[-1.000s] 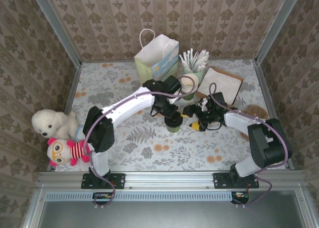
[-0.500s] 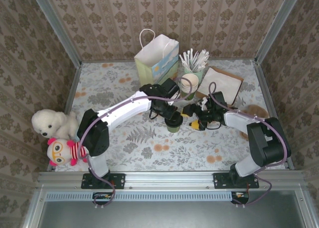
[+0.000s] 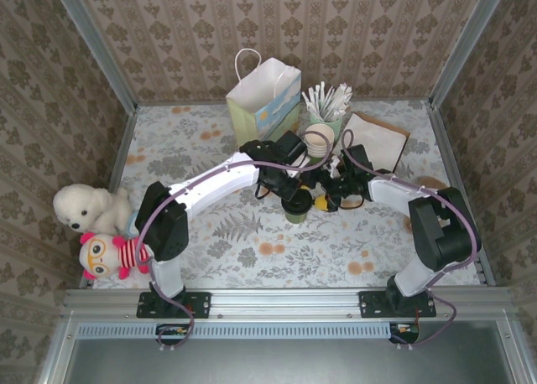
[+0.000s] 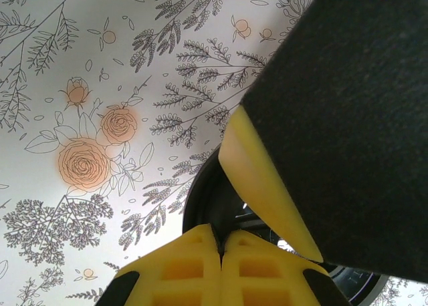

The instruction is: Pack the takeout coffee

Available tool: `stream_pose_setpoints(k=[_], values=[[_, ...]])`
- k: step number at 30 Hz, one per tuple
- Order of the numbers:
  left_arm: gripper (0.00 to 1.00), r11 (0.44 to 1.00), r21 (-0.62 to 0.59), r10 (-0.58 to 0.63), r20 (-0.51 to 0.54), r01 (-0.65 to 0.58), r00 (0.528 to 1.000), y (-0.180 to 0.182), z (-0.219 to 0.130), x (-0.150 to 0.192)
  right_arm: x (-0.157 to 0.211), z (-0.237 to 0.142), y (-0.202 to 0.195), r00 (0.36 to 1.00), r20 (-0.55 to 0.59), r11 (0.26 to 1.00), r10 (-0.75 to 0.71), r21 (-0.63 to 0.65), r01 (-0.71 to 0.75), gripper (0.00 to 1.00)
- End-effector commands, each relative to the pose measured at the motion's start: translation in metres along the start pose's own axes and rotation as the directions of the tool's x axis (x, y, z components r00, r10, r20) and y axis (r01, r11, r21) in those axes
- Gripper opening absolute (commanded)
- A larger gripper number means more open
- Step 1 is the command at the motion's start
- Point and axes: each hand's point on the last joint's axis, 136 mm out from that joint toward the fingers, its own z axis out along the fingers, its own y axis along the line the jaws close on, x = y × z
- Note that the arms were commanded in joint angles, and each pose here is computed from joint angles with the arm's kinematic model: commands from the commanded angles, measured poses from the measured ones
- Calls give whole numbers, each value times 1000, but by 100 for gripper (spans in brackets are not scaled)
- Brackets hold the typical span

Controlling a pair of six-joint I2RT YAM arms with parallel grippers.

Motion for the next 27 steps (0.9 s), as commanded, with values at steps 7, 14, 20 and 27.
stream_pose_setpoints(k=[7,14,20,27], values=[[0,999,40,-28,-146,35,989,-13,45,43,18,17,-55,994,-28,986,102,136,-97,95],[0,999,-14,-30,-94,29,995,0,13,17,-8,-21,19,997,57,997,-56,62,53,96],[0,993,-44,-110,-88,106,990,4,5,16,-2,-50,3,979,189,984,-79,173,46,97],[0,984,-55,-173,-67,169,983,1,-4,10,26,-54,-11,970,212,989,-124,108,103,95]])
